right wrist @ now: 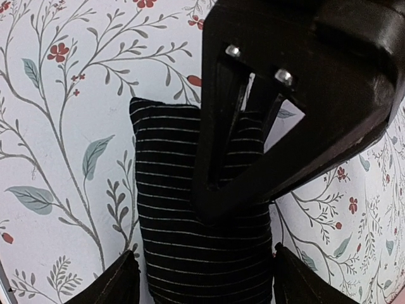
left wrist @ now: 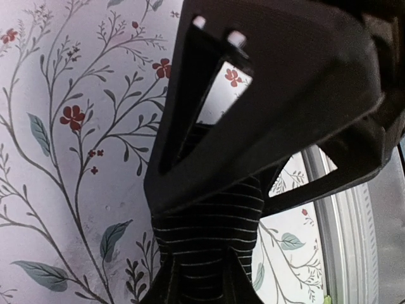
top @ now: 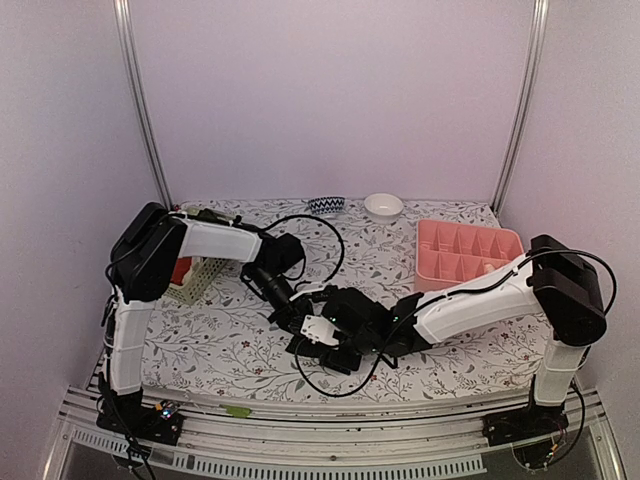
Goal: Roll the underwear
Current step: Pick up the underwear from the center of the board, then move the storage box to the corner of the board, then place the underwear in the storage box.
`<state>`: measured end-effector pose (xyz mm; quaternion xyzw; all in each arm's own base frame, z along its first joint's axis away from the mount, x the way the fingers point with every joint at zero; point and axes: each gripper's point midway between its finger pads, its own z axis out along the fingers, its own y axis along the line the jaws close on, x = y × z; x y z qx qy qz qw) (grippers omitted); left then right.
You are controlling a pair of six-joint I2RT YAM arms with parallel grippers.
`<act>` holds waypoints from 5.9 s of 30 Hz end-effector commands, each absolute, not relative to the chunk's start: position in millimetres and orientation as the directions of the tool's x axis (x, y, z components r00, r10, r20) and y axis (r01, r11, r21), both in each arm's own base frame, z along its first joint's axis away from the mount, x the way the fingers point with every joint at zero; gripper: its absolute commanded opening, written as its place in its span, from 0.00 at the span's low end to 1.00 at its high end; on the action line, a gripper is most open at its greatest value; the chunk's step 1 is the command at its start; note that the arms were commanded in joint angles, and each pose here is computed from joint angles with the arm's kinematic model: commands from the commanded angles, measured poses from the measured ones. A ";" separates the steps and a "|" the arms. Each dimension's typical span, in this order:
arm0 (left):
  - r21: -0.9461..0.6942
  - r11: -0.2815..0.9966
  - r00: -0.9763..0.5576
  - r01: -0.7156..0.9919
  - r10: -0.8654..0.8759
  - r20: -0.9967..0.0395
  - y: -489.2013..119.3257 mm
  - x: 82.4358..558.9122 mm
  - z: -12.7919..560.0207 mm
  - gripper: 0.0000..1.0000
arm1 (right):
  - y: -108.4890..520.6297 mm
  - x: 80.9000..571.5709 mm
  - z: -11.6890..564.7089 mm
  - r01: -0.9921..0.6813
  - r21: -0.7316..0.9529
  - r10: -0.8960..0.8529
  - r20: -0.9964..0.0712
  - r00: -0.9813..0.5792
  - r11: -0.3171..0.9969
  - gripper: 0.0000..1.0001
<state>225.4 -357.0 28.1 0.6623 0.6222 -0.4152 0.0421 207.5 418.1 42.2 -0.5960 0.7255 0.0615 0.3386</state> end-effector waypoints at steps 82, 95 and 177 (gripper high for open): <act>-0.215 0.473 -0.435 0.854 0.423 -0.795 -276.4 401.6 171.1 0.96 | -1.6 324.6 155.7 0.345 -0.311 0.134 -0.540 -0.831 0.886 0.00; -0.176 0.496 -0.415 0.850 0.427 -0.804 -271.9 403.7 175.9 0.96 | 12.7 371.3 113.7 0.246 -0.442 0.031 -0.439 -0.898 0.863 0.00; -0.170 0.487 -0.411 0.857 0.445 -0.796 -273.2 405.5 178.5 0.96 | 79.2 380.2 20.0 0.198 0.050 0.204 -0.231 -0.951 0.979 0.00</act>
